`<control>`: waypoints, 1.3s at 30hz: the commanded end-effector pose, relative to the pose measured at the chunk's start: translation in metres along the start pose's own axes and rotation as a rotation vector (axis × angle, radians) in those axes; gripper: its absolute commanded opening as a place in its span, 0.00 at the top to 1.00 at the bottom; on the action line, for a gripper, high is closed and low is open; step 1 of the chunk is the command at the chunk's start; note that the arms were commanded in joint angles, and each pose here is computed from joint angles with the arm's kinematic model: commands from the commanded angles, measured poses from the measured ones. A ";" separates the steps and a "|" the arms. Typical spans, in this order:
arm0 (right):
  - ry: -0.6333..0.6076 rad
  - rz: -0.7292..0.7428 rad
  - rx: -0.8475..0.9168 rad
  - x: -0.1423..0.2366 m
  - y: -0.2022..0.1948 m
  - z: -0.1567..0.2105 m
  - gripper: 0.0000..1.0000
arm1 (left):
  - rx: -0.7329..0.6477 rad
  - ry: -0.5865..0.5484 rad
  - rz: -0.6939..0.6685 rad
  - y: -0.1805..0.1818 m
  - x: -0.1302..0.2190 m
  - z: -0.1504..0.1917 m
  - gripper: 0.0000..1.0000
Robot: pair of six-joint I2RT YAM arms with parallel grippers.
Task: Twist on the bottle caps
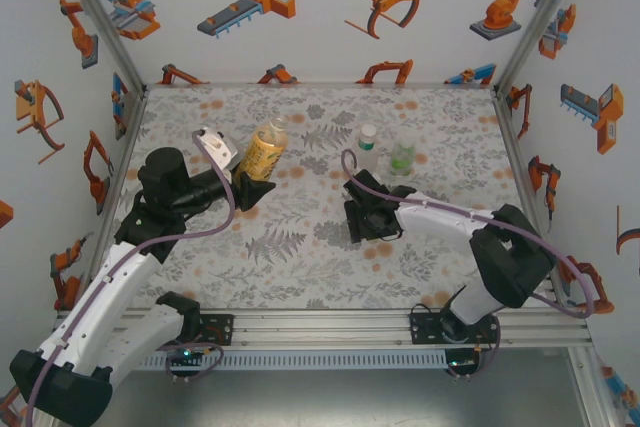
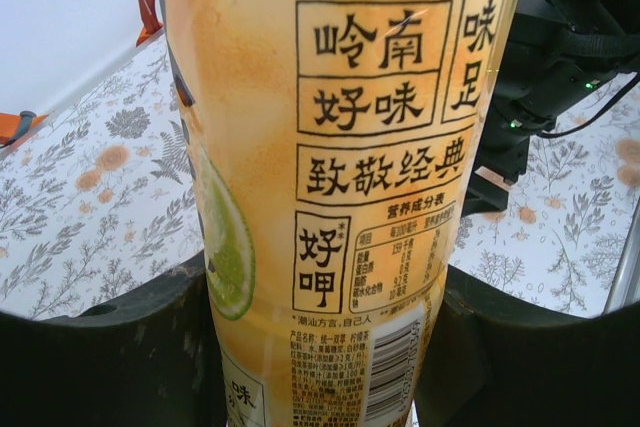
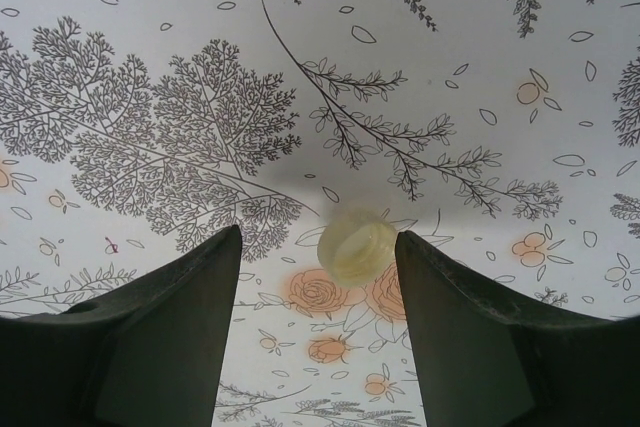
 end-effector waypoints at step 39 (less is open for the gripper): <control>-0.111 -0.234 -0.317 -0.017 -0.022 0.026 0.73 | -0.002 0.022 -0.001 0.004 -0.005 0.004 1.00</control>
Point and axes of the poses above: each hand's point on the last joint's axis, 136 mm out from that joint toward the fingers, its own x axis back along the fingers, its own y axis along the line the jaws close on, z = x × y, the point moved 5 cm from there along x, back along the fingers, and after that the axes turned 10 degrees about x, right-handed, at the moved point
